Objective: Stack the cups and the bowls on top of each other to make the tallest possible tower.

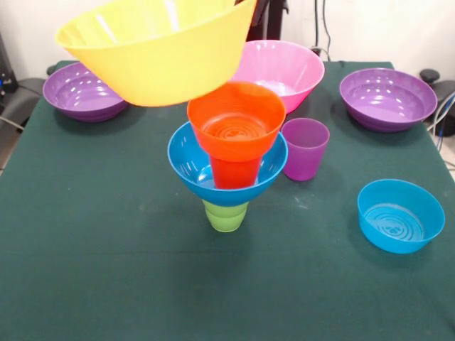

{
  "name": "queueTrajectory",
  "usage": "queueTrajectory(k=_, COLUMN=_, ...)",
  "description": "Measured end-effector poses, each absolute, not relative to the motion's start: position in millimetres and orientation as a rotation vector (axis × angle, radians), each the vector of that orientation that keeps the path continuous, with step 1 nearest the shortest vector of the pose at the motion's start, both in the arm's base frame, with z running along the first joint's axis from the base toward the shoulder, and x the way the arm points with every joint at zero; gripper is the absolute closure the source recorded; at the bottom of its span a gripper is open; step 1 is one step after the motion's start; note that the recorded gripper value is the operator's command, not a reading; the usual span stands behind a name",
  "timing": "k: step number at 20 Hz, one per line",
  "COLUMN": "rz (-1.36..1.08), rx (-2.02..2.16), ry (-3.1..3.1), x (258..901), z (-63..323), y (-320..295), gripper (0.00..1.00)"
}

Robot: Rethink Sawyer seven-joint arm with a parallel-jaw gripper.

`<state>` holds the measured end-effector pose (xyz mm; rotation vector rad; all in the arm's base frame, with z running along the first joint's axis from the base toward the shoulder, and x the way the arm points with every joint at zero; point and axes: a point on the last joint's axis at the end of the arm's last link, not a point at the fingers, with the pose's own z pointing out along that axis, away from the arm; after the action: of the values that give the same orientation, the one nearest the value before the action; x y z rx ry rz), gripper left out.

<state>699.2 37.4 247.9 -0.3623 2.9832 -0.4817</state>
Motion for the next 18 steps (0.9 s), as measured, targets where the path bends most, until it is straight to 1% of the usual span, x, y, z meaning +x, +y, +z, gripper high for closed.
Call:
queueTrajectory(k=9, rz=-0.603, rx=-0.524, ry=2.947, x=691, z=241, y=51, gripper=1.0)
queueTrajectory(k=18, rz=-0.766, rx=-0.744, ry=2.871, x=692, z=221, y=78, gripper=1.0)
